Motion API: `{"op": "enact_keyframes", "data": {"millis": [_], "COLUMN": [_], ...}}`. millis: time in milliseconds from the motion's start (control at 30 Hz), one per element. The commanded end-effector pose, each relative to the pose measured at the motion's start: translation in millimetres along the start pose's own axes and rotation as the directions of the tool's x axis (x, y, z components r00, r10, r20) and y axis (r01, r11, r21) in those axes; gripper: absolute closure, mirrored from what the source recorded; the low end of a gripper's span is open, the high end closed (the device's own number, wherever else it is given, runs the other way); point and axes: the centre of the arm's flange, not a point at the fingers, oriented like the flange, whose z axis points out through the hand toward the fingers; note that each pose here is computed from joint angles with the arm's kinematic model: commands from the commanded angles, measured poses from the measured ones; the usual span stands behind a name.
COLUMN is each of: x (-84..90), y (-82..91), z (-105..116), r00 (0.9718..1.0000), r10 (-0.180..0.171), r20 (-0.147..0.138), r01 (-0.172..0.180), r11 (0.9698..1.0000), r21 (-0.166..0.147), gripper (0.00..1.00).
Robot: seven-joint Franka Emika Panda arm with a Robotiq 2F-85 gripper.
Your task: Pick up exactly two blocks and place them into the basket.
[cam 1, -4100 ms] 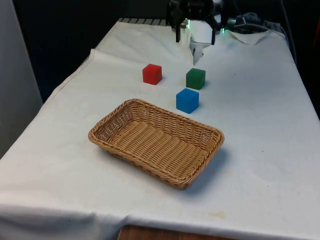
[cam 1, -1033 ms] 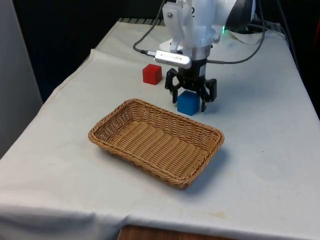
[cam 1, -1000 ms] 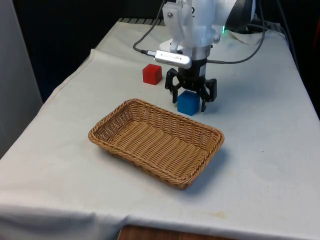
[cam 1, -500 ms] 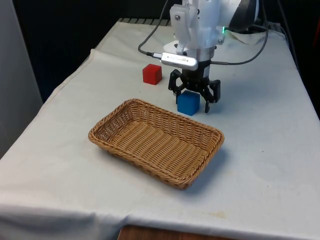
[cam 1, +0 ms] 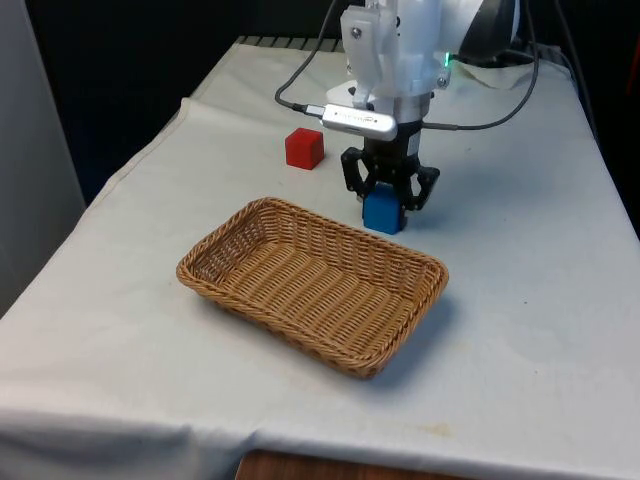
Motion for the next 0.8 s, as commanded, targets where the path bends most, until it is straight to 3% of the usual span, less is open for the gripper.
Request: {"op": "enact_keyframes", "data": {"millis": [0, 67, 233, 333, 367, 400, 767], "x": [0.7, 0.2, 1.3, 6.4, 3.9, 7.5, 26.0], "y": [0.5, 0.5, 0.2, 0.1, -1.2, -0.7, -4.4], "z": [1.5, -0.1, 0.9, -12.5, -3.7, -15.6, -51.4], "r00": [1.0000, 1.0000, 1.0000, 1.0000, 1.0000, 1.0000, 0.9998], "r10": [0.000, 0.001, -0.001, -0.004, -0.002, -0.007, -0.019], "r20": [0.005, 0.000, 0.004, -0.003, -0.008, -0.003, -0.011], "r01": [0.000, -0.001, 0.001, 0.004, 0.002, 0.007, 0.019], "r11": [0.9999, 1.0000, 1.0000, 1.0000, 1.0000, 1.0000, 0.9996], "r21": [-0.010, 0.000, -0.010, -0.002, 0.003, 0.000, 0.019], "gripper": [1.00, 1.00, 0.99, 0.99, 0.99, 0.99, 0.99]}}
